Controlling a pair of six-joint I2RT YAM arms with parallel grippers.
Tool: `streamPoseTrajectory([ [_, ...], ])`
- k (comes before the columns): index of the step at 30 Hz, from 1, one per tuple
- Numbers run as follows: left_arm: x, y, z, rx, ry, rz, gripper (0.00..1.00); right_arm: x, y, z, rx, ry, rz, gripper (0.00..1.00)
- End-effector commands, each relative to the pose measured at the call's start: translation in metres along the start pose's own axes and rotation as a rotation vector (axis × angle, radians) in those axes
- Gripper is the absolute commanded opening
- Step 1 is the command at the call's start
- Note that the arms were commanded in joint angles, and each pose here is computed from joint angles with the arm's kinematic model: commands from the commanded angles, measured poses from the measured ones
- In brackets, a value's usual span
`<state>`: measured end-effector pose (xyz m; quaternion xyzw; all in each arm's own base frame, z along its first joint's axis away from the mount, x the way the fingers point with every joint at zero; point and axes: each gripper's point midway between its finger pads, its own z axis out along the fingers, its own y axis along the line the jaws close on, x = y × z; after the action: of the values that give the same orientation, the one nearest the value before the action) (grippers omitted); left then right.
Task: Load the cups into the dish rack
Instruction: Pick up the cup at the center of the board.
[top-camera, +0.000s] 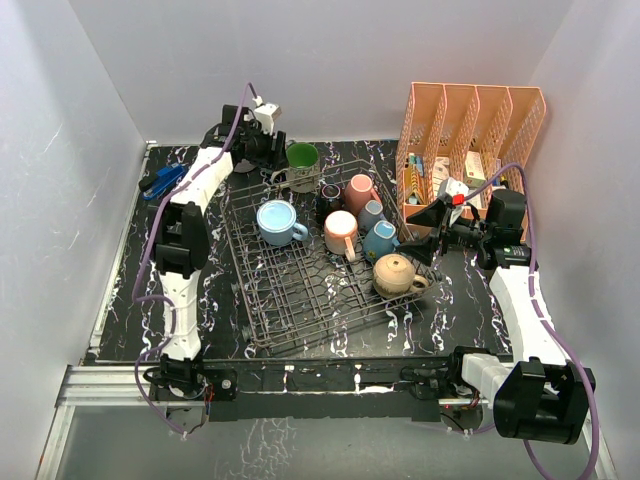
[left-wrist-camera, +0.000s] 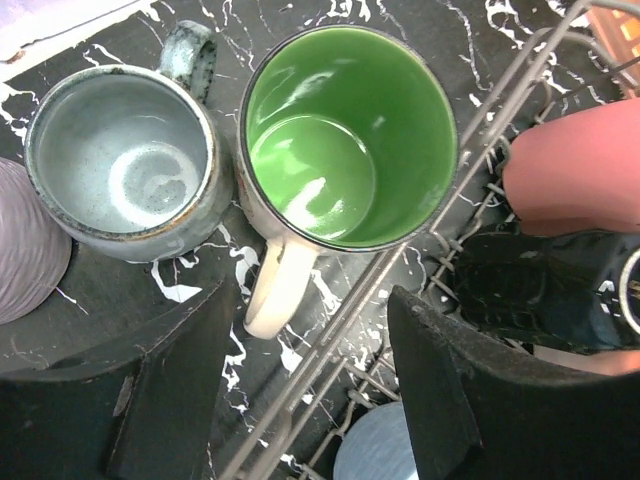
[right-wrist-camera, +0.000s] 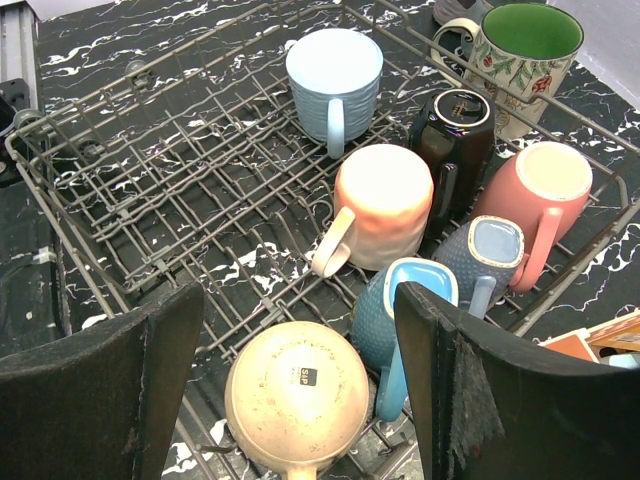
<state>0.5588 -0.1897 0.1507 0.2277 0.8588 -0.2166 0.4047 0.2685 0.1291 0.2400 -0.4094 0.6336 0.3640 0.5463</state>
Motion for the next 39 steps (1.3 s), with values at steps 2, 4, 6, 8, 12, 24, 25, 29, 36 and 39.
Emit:
streamPoseTrajectory([
  [2,-0.013,0.006,-0.005,0.020,-0.020,0.031,0.60,-0.003,-0.004,-0.001,0.017,-0.010,-0.036,0.79],
  [4,-0.010,0.008,-0.003,0.015,-0.018,0.043,0.60,-0.002,-0.005,-0.001,0.019,-0.009,-0.034,0.79],
  [6,-0.006,0.014,0.001,0.005,-0.008,0.049,0.57,-0.001,-0.005,-0.001,0.019,-0.008,-0.031,0.79],
  [8,-0.001,0.018,0.004,0.011,0.008,0.044,0.55,-0.001,-0.007,-0.002,0.023,-0.006,-0.029,0.79],
  [12,0.009,0.019,0.012,0.044,0.031,0.031,0.49,0.000,-0.007,-0.001,0.024,-0.005,-0.027,0.79],
  [24,0.028,0.019,0.036,0.102,0.046,0.010,0.51,0.005,-0.011,-0.002,0.033,0.003,-0.015,0.79],
  [25,0.029,0.017,0.039,0.113,0.044,0.002,0.50,0.005,-0.011,-0.001,0.033,0.003,-0.013,0.79],
  [29,0.033,0.011,0.049,0.166,0.029,-0.042,0.46,0.008,-0.013,-0.001,0.037,0.008,-0.005,0.79],
  [36,0.037,0.011,0.051,0.167,0.017,-0.022,0.21,0.012,-0.017,-0.001,0.045,0.015,0.003,0.79],
  [39,0.035,0.009,0.045,0.170,-0.021,0.037,0.15,0.013,-0.017,-0.001,0.045,0.017,0.008,0.79],
])
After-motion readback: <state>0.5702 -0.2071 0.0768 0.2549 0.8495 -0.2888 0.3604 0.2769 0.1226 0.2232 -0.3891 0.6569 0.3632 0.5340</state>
